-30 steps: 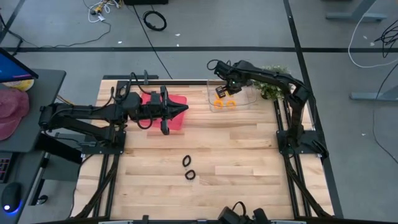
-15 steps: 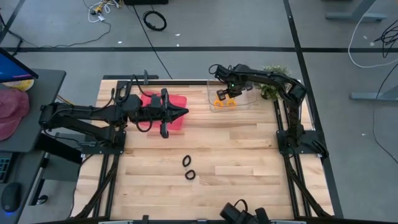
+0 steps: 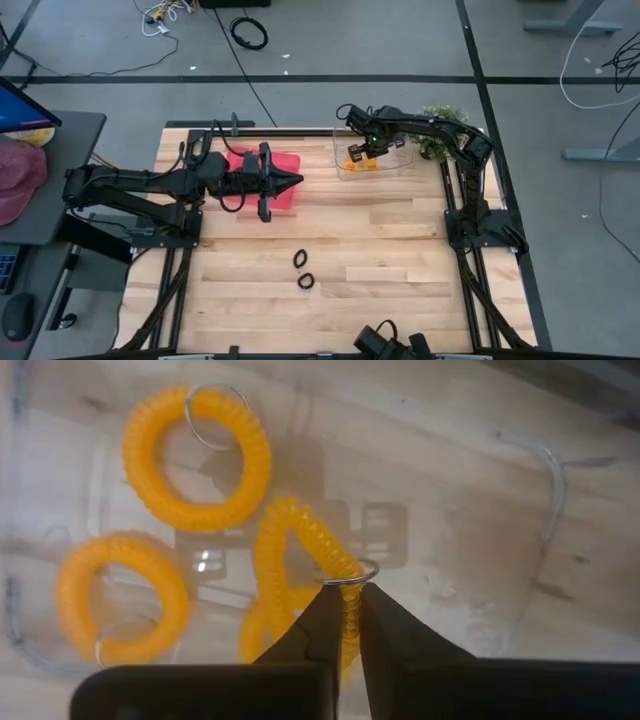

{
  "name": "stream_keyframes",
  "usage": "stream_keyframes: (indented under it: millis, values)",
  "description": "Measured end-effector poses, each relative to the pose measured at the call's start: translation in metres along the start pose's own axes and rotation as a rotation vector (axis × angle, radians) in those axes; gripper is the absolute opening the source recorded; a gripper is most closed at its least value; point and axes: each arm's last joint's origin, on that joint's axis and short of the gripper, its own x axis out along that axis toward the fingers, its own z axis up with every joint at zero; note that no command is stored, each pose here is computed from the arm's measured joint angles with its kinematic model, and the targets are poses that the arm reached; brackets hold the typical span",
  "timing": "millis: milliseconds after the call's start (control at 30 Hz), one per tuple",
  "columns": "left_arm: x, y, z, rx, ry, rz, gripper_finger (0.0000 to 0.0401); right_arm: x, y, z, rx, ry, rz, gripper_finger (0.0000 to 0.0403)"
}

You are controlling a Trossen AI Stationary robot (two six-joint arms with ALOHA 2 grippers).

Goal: Sort spring keychains
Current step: Put the yellow spring keychain into the transparent bin

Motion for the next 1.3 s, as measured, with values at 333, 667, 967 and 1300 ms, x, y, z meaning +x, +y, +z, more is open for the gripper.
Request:
stream_keyframes:
  millis: [333, 667, 967, 1300]
  values:
    - [0.000, 0.000, 0.000, 0.000, -0.001, 0.000, 0.0007, 0.000, 0.002, 0.003, -0.006, -0.034, 0.019, 0.0022]
    - [0.000, 0.000, 0.000, 0.000, -0.001, 0.000, 0.0007, 0.000, -0.001, 0.007, 0.000, -0.050, 0.019, 0.0022]
    - [0.000, 0.000, 0.000, -0.002, -0.001, 0.001, 0.0007, 0.009, -0.003, 0.012, 0.018, -0.035, 0.044, 0.0023]
    - [0.000, 0.000, 0.000, -0.002, 0.000, 0.001, 0.0007, 0.010, -0.008, 0.017, 0.029, -0.067, 0.027, 0.0023]
